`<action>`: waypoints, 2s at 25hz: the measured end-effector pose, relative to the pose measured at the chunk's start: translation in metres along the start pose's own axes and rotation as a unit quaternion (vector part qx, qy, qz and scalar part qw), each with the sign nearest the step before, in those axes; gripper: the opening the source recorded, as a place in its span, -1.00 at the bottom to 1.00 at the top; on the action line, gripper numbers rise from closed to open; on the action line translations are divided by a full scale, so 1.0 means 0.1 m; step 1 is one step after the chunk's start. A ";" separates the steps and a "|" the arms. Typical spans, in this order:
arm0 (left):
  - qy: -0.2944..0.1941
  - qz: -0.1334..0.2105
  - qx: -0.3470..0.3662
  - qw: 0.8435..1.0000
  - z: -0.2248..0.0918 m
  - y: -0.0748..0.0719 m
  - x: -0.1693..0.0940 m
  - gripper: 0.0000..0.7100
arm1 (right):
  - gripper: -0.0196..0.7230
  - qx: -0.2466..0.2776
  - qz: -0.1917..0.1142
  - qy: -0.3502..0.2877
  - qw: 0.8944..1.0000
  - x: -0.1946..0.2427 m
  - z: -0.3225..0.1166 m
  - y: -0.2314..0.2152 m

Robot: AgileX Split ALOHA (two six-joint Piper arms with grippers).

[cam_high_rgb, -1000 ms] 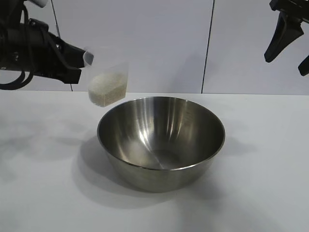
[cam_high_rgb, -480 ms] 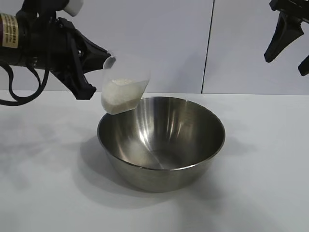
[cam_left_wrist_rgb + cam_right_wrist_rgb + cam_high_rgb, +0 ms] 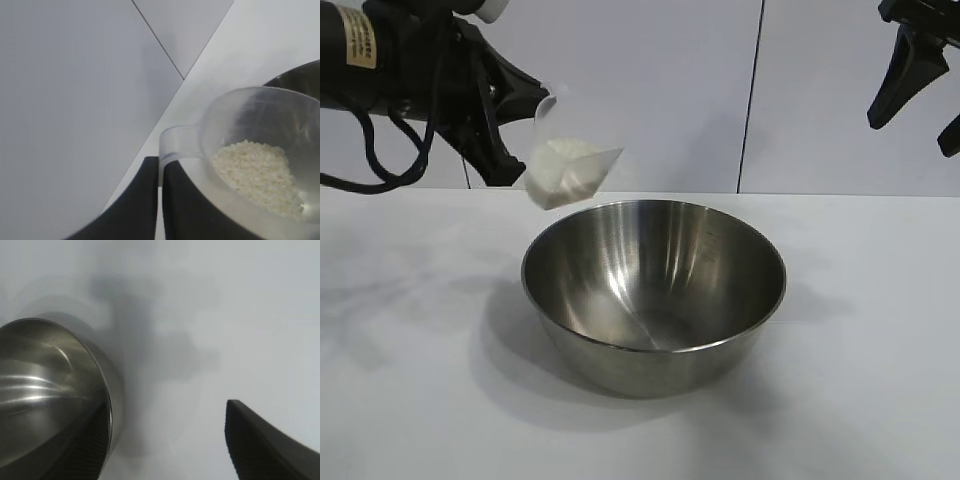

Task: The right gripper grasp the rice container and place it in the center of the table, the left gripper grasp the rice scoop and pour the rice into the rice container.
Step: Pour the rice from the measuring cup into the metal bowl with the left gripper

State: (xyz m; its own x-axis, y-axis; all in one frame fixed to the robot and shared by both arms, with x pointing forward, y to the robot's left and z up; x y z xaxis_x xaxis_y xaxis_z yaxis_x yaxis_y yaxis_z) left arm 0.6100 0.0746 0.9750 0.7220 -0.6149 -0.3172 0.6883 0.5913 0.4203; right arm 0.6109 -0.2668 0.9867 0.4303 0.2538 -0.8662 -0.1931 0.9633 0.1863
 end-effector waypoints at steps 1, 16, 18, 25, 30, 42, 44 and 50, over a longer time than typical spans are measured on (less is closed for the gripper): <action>0.000 -0.002 0.009 1.000 0.02 -0.02 0.01 -0.97 | 0.30 0.000 0.000 0.000 1.000 0.00 0.00 0.00; -0.008 -0.024 0.182 0.983 0.17 -0.28 0.06 -0.97 | 0.30 0.000 0.000 0.000 1.000 0.00 0.00 0.00; -0.010 -0.024 0.212 0.977 0.17 -0.28 0.06 -0.97 | 0.30 0.000 0.000 0.000 1.000 0.00 0.00 0.00; -0.012 -0.023 0.294 0.956 0.17 -0.28 0.06 -0.97 | 0.30 0.000 0.000 0.000 1.000 0.00 0.00 0.00; -0.011 -0.016 0.331 0.943 0.18 -0.26 0.06 -0.97 | 0.30 0.000 0.000 0.000 1.000 0.00 0.00 0.00; -0.019 0.032 0.434 0.900 0.27 -0.12 0.06 -0.97 | 0.30 0.000 0.000 0.000 1.000 0.00 0.00 0.00; -0.021 0.034 0.445 0.894 0.28 -0.12 0.06 -0.97 | 0.30 0.000 0.000 0.000 1.000 0.00 0.00 0.00; -0.043 0.025 0.483 0.874 0.44 -0.38 0.08 -0.97 | 0.30 0.000 0.000 0.000 1.000 0.00 0.00 0.00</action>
State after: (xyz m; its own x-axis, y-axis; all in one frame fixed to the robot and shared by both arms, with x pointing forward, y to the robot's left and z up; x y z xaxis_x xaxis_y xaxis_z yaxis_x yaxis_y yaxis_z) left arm 0.5865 0.0245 0.9939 0.7135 -0.6618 -0.2303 0.2456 -0.0716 0.9667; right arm 0.6111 -0.2669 0.9868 0.4311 0.2537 -0.8659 -0.1929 0.9634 0.1861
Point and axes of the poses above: a point on each arm's last joint axis where the gripper is mounted, x pointing out along that axis toward the gripper, y along the wrist's bending axis when the last joint is at zero, z = x × y, the point moved 9 cm from there along x, pointing out along that axis toward the gripper, and after that the axes turned 13 degrees about -x, right-handed, at the moved point
